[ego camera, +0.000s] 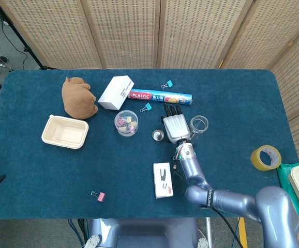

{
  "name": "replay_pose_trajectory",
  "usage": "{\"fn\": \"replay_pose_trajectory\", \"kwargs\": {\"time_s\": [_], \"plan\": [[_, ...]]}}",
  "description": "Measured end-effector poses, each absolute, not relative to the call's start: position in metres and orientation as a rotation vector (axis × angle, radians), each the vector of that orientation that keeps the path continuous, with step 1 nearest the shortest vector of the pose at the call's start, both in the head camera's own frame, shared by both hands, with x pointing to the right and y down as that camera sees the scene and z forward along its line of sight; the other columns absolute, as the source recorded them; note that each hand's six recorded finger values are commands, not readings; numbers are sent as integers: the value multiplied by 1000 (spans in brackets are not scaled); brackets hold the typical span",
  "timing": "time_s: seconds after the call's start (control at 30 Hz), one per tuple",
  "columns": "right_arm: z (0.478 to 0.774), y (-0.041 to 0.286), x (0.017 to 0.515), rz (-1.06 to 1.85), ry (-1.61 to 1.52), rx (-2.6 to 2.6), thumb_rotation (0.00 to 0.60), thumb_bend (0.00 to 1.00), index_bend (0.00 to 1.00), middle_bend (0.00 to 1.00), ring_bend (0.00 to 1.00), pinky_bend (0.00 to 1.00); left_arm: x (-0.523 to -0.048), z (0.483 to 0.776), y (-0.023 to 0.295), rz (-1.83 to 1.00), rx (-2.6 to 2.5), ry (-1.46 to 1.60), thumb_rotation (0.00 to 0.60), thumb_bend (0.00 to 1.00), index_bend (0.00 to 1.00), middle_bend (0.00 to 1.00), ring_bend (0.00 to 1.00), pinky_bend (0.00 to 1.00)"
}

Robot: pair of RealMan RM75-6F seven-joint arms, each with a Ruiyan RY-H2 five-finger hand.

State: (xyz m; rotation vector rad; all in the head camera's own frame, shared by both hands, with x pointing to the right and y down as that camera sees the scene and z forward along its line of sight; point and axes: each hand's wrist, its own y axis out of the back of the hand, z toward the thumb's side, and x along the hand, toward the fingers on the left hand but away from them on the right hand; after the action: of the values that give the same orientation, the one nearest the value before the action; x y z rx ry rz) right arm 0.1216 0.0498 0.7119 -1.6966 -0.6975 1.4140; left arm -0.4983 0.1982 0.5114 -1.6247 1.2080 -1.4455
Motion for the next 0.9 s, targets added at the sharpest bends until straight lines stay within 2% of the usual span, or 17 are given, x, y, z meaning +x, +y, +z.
{"fn": "replay_pose_trajectory", "kwargs": {"time_s": [0.57,0.9], "plan": [[741,45,110,1417,-807,-1804,600,207,435,0,0,0,-498,519,196,-1475,-1643,1189,600,0,0,0,0,0],[751,43,108,1393,-847,-1852,600,276,499,0,0,0,-498,522,195,-1489,-1646,1186,600,0,0,0,0,0]]}}
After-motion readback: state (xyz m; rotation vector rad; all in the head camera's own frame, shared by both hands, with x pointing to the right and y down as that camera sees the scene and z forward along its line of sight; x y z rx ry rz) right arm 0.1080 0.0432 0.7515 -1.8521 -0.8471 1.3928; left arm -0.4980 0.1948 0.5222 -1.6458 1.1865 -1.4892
